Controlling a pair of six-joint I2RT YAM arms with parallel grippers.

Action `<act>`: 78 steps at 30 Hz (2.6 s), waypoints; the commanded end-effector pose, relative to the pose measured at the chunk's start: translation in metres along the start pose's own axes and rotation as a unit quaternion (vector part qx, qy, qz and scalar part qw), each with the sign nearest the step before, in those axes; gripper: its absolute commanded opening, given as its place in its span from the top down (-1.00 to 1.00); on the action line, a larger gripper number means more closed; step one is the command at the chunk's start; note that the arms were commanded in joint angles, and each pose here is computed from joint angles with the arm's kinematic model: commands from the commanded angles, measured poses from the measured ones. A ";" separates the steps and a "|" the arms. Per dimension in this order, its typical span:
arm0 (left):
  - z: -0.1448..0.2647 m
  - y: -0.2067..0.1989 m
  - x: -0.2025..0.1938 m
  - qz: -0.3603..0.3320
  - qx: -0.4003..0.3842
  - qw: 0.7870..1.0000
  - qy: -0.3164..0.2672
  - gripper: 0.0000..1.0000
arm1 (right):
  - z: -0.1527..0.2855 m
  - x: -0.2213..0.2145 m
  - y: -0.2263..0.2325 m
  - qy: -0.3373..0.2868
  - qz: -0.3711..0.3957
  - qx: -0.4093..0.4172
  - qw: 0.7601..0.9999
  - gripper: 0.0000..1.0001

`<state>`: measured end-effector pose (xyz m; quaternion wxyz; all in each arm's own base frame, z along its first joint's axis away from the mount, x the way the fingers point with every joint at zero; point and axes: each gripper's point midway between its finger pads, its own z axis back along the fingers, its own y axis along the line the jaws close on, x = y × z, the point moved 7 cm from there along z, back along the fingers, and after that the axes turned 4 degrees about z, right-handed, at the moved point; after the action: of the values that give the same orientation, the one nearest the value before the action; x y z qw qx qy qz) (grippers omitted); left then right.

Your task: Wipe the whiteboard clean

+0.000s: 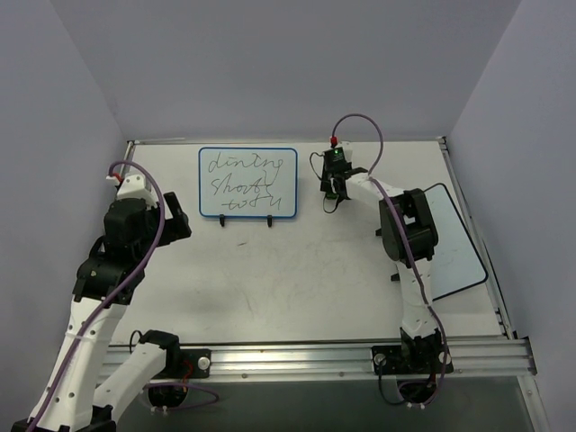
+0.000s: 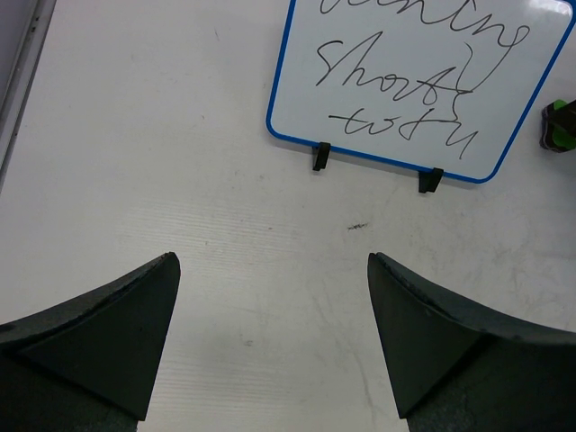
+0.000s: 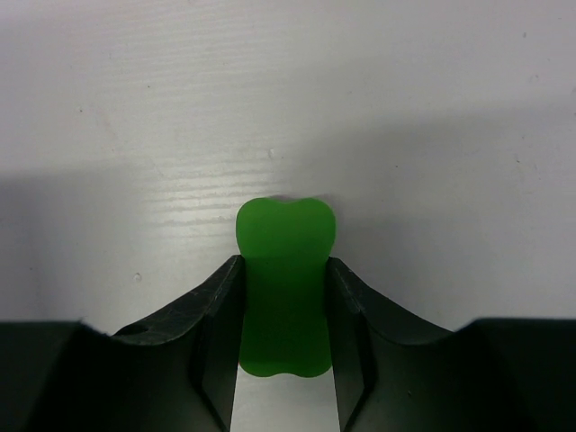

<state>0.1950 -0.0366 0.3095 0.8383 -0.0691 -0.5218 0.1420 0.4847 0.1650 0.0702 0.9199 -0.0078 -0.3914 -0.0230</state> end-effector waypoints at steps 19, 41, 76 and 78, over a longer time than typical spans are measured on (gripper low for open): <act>-0.233 -0.003 0.091 0.191 0.060 0.980 0.012 -0.97 | 0.150 0.064 0.076 -0.135 0.014 0.067 0.988 0.86; -0.400 0.012 0.069 0.271 -0.036 0.958 0.086 -0.76 | 0.155 0.066 0.164 -0.187 0.047 0.117 0.974 0.88; -0.434 -0.053 0.043 0.281 -0.318 0.900 0.099 -0.68 | 0.111 0.066 0.211 -0.215 0.085 0.104 0.967 0.89; -0.432 -0.052 0.039 0.284 -0.322 0.897 0.103 -0.67 | 0.109 0.067 0.212 -0.217 0.085 0.100 0.967 0.90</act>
<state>0.6104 -0.0533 0.1497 0.7617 -0.4632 -0.3941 0.2233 0.4572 0.3739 0.1798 0.8221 0.0568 -0.5565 0.1060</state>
